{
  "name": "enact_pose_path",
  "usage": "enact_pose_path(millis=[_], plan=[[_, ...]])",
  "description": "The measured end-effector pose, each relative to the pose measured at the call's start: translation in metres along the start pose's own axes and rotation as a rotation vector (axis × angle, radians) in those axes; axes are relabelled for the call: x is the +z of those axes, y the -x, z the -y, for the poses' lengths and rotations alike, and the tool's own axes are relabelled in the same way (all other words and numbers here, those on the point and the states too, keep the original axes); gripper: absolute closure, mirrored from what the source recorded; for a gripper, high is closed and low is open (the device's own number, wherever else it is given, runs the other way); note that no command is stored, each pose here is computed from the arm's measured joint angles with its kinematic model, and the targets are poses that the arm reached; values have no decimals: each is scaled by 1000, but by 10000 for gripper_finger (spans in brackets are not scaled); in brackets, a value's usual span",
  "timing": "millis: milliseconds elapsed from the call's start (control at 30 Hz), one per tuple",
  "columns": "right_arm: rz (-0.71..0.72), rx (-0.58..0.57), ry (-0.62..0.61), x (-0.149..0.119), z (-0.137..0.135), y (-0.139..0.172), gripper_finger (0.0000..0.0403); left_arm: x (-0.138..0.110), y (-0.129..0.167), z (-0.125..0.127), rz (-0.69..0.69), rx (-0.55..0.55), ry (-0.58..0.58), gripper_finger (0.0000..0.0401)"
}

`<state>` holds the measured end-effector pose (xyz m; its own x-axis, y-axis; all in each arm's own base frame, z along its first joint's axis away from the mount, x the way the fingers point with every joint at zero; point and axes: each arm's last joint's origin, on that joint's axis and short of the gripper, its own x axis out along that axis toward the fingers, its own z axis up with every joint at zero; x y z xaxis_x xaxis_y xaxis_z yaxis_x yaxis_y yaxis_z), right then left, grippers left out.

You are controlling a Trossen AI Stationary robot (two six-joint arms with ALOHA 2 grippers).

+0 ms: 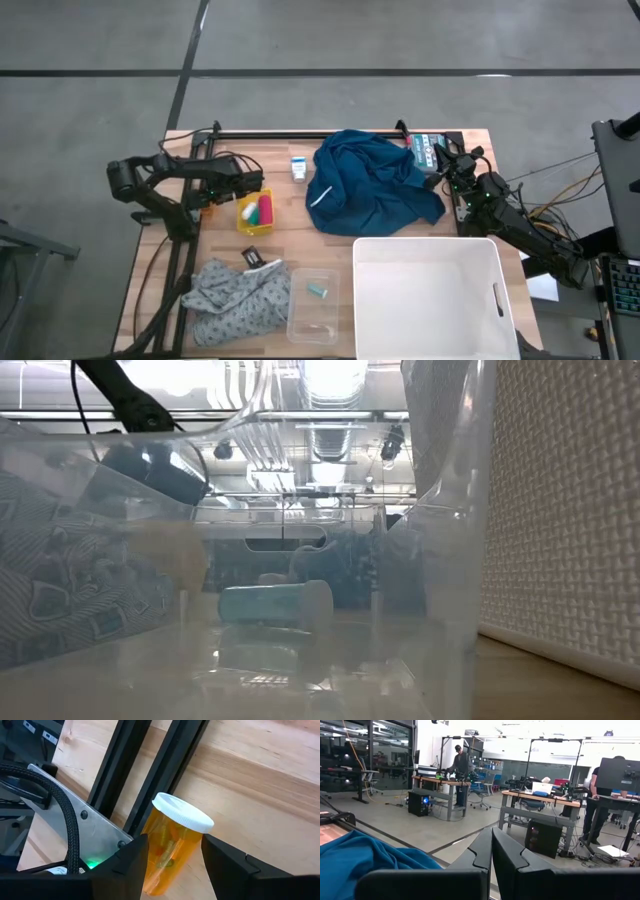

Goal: Pick & Place Medicine items
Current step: Put the orange pill bottle into the transparent bin

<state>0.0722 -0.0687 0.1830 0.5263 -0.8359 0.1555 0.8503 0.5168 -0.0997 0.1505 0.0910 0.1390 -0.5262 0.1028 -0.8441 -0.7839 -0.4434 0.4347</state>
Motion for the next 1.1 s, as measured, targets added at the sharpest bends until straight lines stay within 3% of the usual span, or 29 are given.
enact_pose_path(millis=[800, 1100], plan=[[-1, 0, 0, 0, 0, 0, 394, 3, 9, 3, -24, -12, 8, 215], [-1, 0, 0, 0, 0, 0, 394, 10, 30, 5, -52, -20, 12, 215]])
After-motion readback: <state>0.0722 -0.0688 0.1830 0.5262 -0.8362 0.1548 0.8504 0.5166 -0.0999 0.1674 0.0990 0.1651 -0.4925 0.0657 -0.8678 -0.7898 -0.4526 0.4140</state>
